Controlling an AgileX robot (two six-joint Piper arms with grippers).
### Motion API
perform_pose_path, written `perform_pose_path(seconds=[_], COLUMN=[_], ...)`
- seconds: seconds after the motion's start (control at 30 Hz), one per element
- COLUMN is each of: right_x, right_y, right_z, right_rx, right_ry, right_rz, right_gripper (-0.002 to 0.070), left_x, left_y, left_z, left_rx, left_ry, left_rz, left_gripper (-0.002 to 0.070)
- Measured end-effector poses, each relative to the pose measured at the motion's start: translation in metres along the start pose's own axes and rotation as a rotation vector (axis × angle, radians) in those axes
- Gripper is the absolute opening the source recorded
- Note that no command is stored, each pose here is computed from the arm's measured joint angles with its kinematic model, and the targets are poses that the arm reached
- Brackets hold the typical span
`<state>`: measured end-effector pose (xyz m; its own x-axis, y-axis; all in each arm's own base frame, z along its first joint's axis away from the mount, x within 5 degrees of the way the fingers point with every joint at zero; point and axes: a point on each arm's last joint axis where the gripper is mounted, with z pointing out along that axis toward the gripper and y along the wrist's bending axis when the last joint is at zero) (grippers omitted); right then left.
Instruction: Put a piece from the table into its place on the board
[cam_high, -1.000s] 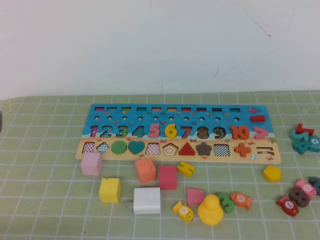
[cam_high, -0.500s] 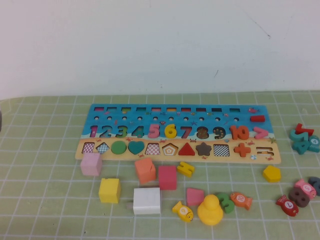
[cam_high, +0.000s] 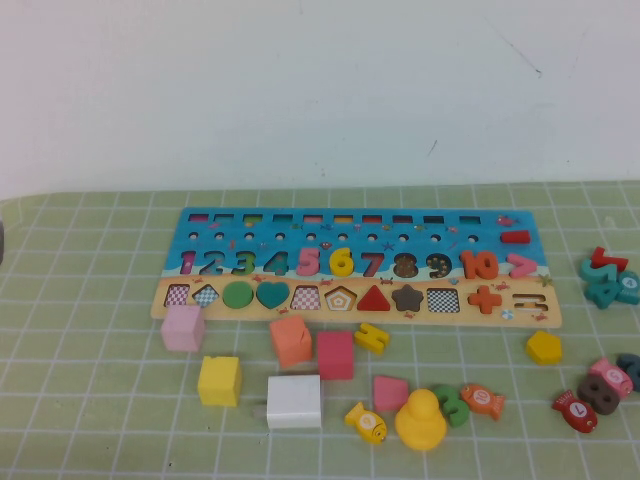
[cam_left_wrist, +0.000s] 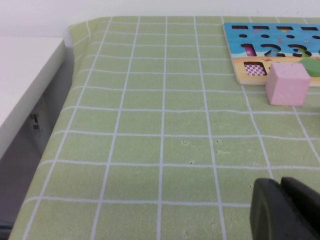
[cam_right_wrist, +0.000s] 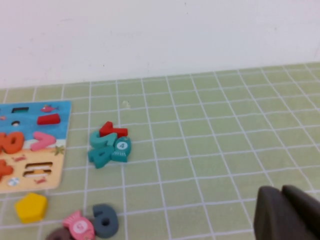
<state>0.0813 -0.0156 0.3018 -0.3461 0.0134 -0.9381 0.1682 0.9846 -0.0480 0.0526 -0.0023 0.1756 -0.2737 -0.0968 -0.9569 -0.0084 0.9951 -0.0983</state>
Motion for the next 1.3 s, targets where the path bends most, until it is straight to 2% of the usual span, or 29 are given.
perform_pose_path(seconds=[0.2,0.37,0.5,0.77,1.0,1.3], right_x=[0.089,0.123,0.132,0.134,0.134,0.134], right_y=[0.004,0.005,0.004,0.003,0.008,0.007], right_z=[0.013,0.016,0.016,0.016,0.016,0.016], right_rx=[-0.004,0.006,0.023,0.027,-0.032,-0.011], right_ry=[-0.141,-0.144,-0.052,-0.027,-0.024,-0.026], right_rz=[-0.015,-0.014,-0.011,-0.010,0.124,0.018], right_gripper=[0.0011,0.0011,0.0011,0.0011,0.0011,0.0011], left_x=[0.000,0.000,0.000,0.000,0.000,0.000], left_y=[0.000,0.000,0.000,0.000,0.000,0.000], left_z=[0.000,0.000,0.000,0.000,0.000,0.000], left_rx=[0.000,0.000,0.000,0.000,0.000,0.000], left_ry=[0.000,0.000,0.000,0.000,0.000,0.000], left_rz=[0.000,0.000,0.000,0.000,0.000,0.000], left_gripper=[-0.0002,-0.0002,-0.0002,-0.0002,-0.0002,-0.0002])
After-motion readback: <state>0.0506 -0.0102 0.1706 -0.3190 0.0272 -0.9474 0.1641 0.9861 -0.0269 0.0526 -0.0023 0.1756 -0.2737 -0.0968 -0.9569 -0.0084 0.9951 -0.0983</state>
